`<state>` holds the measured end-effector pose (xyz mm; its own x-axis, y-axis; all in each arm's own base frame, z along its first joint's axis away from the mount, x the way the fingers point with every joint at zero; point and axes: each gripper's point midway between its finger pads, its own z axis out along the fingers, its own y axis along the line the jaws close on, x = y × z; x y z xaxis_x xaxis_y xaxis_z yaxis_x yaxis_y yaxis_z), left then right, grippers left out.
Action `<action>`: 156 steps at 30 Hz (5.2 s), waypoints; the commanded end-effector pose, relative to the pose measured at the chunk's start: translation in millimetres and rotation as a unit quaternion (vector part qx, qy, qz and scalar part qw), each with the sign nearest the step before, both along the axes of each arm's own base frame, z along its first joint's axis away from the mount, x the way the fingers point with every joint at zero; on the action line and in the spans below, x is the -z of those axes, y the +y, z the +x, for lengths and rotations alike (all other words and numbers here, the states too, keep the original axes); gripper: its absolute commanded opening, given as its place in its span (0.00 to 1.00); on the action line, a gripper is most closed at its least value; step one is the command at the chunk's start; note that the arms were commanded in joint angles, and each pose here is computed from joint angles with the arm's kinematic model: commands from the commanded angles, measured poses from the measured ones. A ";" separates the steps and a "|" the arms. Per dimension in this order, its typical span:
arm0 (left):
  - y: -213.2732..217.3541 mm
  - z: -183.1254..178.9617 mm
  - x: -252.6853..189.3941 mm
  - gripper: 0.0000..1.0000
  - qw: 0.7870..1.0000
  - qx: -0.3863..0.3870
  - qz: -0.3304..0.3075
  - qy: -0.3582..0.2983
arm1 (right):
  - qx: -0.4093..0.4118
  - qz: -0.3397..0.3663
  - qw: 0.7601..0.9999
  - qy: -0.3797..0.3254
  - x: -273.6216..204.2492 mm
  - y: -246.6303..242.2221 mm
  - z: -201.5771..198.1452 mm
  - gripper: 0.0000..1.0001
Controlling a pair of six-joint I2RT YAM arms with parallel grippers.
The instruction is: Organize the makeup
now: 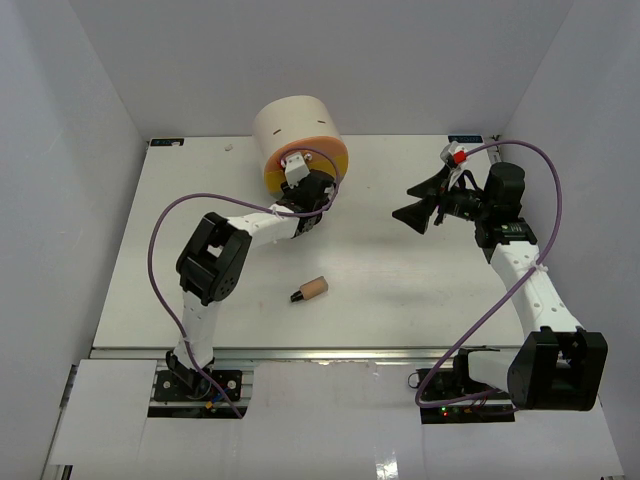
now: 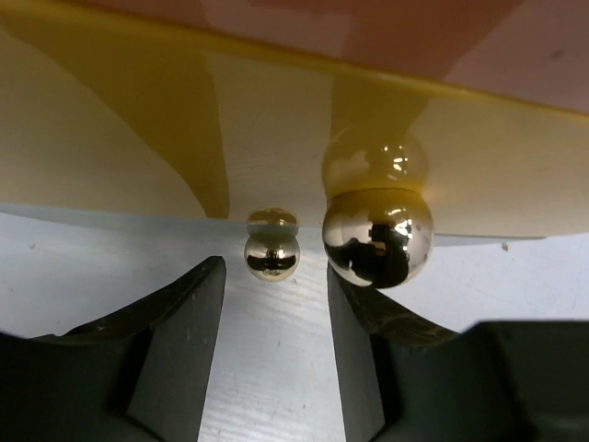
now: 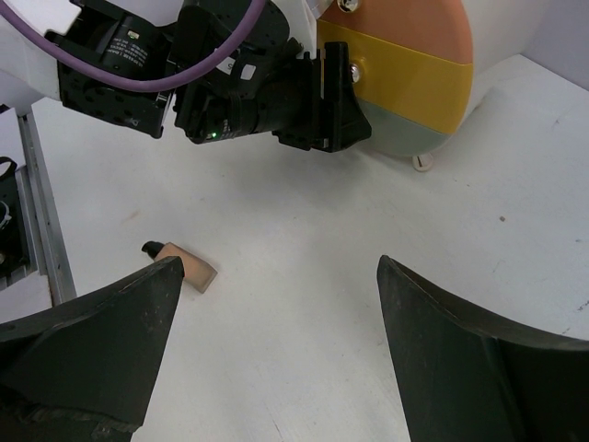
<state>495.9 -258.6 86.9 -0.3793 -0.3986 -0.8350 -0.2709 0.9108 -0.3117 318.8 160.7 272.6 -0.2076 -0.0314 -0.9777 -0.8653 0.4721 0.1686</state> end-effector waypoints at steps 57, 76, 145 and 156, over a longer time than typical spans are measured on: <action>-20.6 -98.8 -14.6 0.27 0.995 0.072 -0.054 -0.035 | 0.005 0.007 1.000 0.011 14.2 -4.0 9.0 0.93; -26.6 -113.6 -44.1 0.68 0.988 0.123 -0.078 -0.048 | 0.010 -0.003 1.000 0.017 26.1 -6.1 15.3 0.92; -20.9 -248.4 47.5 0.36 0.793 0.572 0.153 0.145 | 0.014 -0.005 1.000 0.023 40.0 -15.8 21.9 0.92; -21.4 -236.1 -2.0 0.17 0.815 0.553 0.158 0.068 | 0.013 -0.005 1.000 0.026 42.0 -15.7 22.0 0.92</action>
<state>245.2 -268.1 36.7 -0.5479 0.5556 -0.6254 0.7546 0.6509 -0.0829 339.2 144.6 227.4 -0.2958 -0.0303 -0.9548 -0.8248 0.5123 0.2393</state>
